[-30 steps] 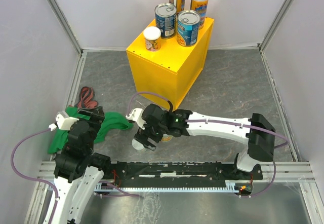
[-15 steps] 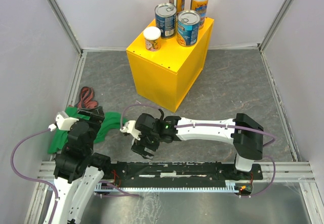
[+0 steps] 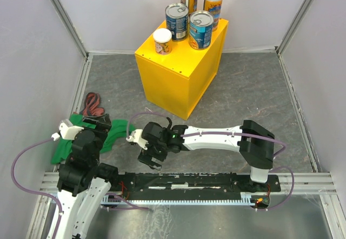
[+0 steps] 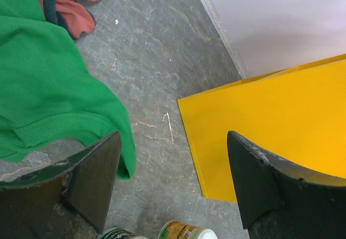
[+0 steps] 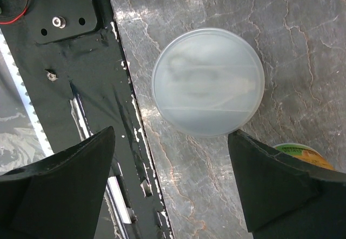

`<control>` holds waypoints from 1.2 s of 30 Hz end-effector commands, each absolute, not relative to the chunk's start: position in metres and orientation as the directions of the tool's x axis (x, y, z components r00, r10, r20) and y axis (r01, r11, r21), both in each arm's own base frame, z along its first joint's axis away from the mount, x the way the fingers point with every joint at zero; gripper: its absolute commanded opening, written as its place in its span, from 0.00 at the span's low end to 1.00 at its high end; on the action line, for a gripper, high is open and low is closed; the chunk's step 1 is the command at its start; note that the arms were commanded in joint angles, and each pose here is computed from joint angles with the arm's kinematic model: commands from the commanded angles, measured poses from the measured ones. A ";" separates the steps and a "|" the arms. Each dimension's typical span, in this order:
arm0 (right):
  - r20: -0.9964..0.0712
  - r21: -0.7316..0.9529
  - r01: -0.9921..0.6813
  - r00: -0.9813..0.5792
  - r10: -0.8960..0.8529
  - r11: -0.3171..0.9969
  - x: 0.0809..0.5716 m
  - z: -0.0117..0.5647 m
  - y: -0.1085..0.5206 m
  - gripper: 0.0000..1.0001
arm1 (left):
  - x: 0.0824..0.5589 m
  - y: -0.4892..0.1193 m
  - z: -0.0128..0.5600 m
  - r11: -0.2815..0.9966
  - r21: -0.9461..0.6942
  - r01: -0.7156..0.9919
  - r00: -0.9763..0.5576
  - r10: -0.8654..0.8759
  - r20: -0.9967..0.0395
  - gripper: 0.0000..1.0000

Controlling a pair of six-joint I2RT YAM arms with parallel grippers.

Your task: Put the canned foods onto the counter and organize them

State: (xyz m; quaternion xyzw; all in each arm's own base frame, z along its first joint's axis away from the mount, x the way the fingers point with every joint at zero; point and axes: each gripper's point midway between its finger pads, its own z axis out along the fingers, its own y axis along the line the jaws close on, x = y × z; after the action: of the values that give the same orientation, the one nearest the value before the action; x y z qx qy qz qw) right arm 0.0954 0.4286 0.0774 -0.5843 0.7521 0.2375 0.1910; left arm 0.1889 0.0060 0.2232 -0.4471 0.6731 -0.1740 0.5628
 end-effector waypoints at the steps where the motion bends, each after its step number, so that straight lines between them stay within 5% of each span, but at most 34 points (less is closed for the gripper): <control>1: -0.658 0.105 -0.978 -0.203 -0.725 0.178 0.103 0.098 0.458 0.92 | 0.188 0.008 0.233 0.519 -0.762 -0.387 0.068 -0.808 -0.585 0.85; 36: -0.673 0.066 -0.970 -0.217 -0.707 0.236 0.127 0.072 0.480 0.89 | 0.189 0.010 0.231 0.531 -0.745 -0.403 0.062 -0.797 -0.601 0.85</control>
State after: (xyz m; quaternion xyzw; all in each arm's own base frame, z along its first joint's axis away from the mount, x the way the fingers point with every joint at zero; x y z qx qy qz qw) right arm 0.1192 0.4596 0.0548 -0.5760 0.7511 0.2228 0.2335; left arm 0.1874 0.0070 0.2202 -0.4476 0.6766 -0.1688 0.5598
